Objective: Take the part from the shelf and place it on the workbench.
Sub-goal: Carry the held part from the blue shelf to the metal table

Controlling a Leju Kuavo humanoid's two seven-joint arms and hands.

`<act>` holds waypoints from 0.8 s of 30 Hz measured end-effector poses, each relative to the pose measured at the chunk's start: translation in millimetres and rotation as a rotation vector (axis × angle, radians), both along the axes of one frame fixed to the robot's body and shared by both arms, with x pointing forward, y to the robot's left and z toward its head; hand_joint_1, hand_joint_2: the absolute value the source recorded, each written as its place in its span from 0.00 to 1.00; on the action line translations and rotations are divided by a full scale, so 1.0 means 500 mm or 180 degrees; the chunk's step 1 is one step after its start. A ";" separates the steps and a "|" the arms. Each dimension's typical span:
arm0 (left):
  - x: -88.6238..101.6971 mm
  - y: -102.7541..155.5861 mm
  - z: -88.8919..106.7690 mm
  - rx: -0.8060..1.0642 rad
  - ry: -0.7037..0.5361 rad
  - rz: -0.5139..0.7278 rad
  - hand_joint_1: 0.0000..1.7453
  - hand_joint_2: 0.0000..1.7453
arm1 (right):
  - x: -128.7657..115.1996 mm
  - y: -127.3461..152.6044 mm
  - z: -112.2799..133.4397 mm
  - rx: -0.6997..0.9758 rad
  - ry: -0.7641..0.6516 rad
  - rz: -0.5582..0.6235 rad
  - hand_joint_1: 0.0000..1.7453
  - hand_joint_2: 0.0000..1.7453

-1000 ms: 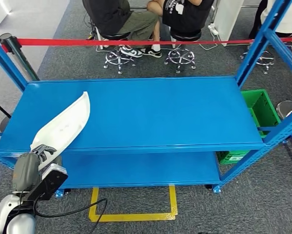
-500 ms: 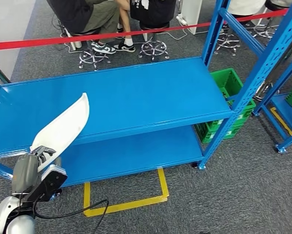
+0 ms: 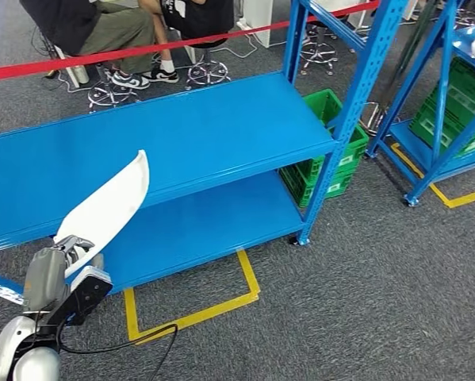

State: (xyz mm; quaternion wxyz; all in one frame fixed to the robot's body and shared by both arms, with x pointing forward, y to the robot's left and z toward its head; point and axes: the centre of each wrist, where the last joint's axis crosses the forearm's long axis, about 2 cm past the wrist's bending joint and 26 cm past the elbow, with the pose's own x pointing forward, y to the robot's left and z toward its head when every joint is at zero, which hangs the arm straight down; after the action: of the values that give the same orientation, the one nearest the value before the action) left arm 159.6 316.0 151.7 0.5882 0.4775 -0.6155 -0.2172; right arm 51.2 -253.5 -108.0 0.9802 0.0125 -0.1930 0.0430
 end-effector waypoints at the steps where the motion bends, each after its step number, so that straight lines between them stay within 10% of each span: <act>1: 0.000 0.000 0.000 -0.0001 -0.0001 0.0000 1.00 1.00 | 0.004 0.000 0.001 0.0002 -0.0015 0.0000 0.00 0.00; 24: 0.001 -0.001 0.000 -0.0033 0.0002 0.0015 1.00 1.00 | -0.009 -0.002 -0.001 0.0009 0.0024 0.0015 0.00 0.00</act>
State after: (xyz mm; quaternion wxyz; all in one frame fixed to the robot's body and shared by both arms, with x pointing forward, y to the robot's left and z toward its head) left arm 160.3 315.6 151.6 0.5913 0.4759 -0.6153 -0.2127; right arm 46.9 -254.3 -108.6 0.9808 0.0146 -0.1894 0.0450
